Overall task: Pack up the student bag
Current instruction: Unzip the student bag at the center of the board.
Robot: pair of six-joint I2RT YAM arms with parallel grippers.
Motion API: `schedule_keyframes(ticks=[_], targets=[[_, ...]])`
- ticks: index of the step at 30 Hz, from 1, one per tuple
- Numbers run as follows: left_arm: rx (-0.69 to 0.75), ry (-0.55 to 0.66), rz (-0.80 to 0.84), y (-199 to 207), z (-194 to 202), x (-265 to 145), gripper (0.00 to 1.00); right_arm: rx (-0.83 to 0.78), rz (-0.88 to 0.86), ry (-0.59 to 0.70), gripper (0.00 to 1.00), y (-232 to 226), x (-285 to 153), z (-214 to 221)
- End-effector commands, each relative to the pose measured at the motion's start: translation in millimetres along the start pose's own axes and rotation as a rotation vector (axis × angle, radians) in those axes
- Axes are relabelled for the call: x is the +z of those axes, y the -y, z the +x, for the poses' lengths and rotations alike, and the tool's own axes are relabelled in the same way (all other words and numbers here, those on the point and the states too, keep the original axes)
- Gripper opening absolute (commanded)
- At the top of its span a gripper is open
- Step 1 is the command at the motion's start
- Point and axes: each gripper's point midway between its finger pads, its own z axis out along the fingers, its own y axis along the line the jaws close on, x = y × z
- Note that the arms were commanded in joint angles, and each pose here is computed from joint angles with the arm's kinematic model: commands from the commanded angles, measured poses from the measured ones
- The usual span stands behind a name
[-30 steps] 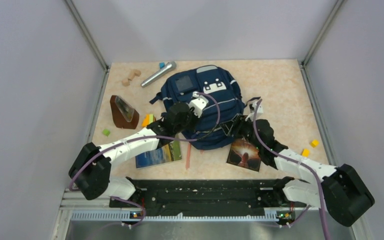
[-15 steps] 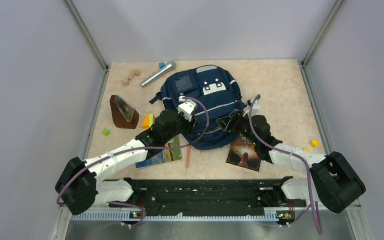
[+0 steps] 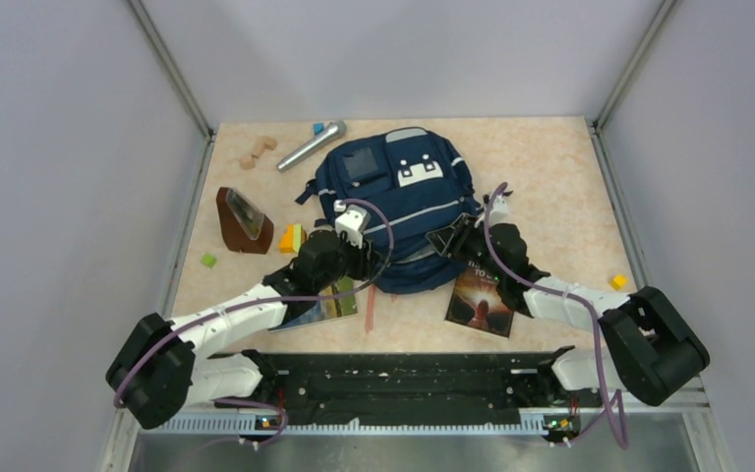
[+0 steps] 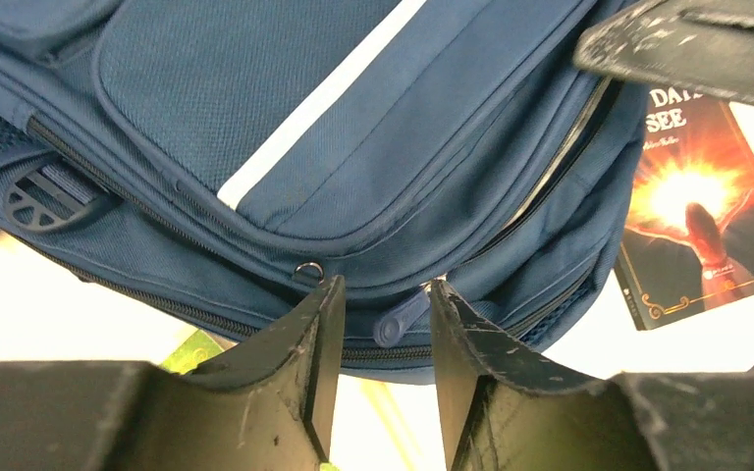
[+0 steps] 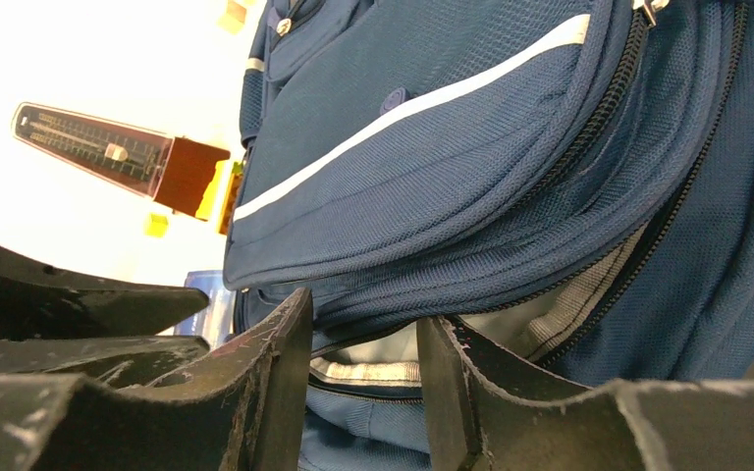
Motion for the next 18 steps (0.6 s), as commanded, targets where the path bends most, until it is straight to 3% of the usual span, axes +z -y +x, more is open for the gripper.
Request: schedule_keyframes(ticks=[1, 7, 18], targets=[[-0.058, -0.005, 0.036, 4, -4, 4, 0.42, -0.006, -0.111, 0.123, 0.41, -36, 6, -44], [-0.122, -0.037, 0.053, 7, 7, 0, 0.51, -0.008, -0.112, 0.136, 0.38, -38, 5, -48], [-0.155, -0.088, 0.028, -8, 24, 8, 0.51, -0.005, -0.119, 0.149, 0.35, -43, 2, -55]])
